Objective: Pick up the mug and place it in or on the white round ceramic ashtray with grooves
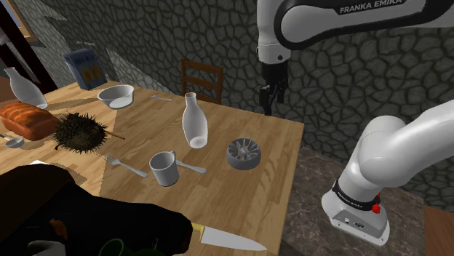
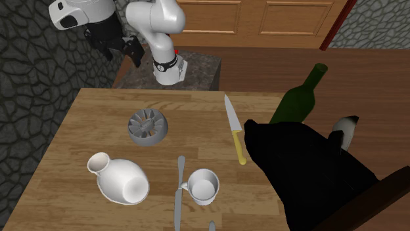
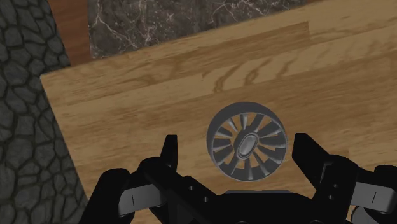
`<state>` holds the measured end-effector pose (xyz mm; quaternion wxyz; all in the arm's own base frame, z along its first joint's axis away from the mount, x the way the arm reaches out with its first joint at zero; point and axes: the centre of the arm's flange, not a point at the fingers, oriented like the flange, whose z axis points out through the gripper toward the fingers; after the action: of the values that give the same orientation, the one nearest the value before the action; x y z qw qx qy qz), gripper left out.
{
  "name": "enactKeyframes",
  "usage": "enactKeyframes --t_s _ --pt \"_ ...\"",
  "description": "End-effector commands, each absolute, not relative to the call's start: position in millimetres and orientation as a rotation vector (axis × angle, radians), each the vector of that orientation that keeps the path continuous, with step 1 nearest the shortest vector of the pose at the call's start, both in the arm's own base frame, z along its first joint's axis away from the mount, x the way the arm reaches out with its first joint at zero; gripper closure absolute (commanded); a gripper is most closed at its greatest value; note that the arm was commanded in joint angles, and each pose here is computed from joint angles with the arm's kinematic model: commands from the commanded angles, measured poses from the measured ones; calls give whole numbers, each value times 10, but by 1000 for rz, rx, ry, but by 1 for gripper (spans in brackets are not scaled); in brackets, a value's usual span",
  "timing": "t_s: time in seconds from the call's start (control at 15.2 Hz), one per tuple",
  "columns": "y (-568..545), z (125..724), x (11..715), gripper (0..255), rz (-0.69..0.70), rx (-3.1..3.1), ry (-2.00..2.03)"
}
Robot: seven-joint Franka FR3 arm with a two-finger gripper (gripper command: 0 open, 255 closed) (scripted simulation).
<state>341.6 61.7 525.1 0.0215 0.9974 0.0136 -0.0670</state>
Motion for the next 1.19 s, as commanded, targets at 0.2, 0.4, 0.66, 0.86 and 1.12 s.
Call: enactKeyframes --t_s 0.2,0.4,0.66,0.86,1.12 --pt "1159 5056 3719 0 -189 3090 44" --pt "1474 4936 3919 0 -178 3089 46" --pt "1895 4777 4187 0 -164 3087 49" --pt "2210 4659 4388 0 -153 3086 51" --pt "2631 4503 4657 0 -138 3084 53"
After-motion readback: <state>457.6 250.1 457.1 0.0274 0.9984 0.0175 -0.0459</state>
